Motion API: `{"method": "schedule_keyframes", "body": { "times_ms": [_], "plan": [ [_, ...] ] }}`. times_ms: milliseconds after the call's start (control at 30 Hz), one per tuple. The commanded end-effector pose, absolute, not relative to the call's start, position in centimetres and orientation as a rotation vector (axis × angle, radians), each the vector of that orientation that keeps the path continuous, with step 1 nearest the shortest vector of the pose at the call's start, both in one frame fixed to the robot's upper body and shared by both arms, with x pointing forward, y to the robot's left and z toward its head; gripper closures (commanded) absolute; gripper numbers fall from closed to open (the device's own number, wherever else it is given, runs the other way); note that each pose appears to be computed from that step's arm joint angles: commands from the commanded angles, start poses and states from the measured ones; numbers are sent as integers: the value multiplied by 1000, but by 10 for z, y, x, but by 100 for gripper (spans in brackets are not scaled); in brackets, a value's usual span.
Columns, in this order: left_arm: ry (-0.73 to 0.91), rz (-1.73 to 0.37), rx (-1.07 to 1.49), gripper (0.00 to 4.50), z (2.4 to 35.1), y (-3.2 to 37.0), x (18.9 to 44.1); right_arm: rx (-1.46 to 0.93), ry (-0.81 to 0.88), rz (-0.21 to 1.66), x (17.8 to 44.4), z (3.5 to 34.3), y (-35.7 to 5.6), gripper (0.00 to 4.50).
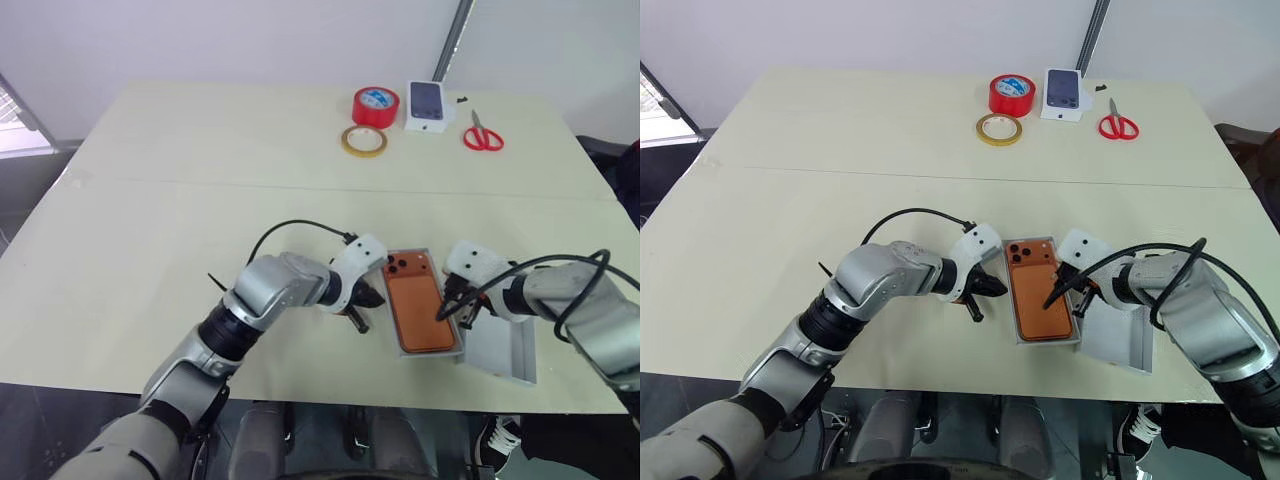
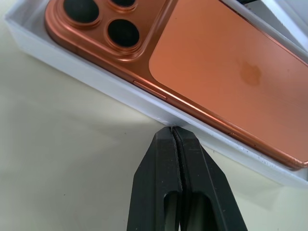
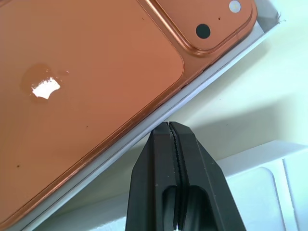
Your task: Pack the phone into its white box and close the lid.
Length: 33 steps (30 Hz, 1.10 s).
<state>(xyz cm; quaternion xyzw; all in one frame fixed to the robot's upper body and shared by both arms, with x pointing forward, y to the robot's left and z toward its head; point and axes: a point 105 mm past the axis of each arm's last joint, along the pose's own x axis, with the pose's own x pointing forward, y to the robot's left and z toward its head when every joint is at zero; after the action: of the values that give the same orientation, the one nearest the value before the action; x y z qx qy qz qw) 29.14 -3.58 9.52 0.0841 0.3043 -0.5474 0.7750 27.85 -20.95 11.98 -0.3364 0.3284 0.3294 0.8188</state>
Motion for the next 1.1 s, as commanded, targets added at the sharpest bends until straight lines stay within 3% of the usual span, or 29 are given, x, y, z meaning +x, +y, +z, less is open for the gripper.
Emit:
{"method": "schedule_keyframes", "body": {
  "times_ms": [33,333,600,867,1033,1100],
  "plan": [
    [608,-1171,165,443,105,-37,299,-732,651,720,280,130,-209,450],
    [591,-1128,142,443,108,-34,308,-747,647,703,286,131,-216,450],
    [581,-1092,124,443,107,-32,316,-741,621,646,293,150,-229,450],
    [568,-1091,81,443,109,-47,321,-629,643,553,295,173,-247,450],
    [544,-1078,61,443,115,-49,327,-489,728,532,285,171,-249,450],
    [534,-1072,69,450,116,-44,328,-426,759,522,281,169,-247,395]
  ]
}}
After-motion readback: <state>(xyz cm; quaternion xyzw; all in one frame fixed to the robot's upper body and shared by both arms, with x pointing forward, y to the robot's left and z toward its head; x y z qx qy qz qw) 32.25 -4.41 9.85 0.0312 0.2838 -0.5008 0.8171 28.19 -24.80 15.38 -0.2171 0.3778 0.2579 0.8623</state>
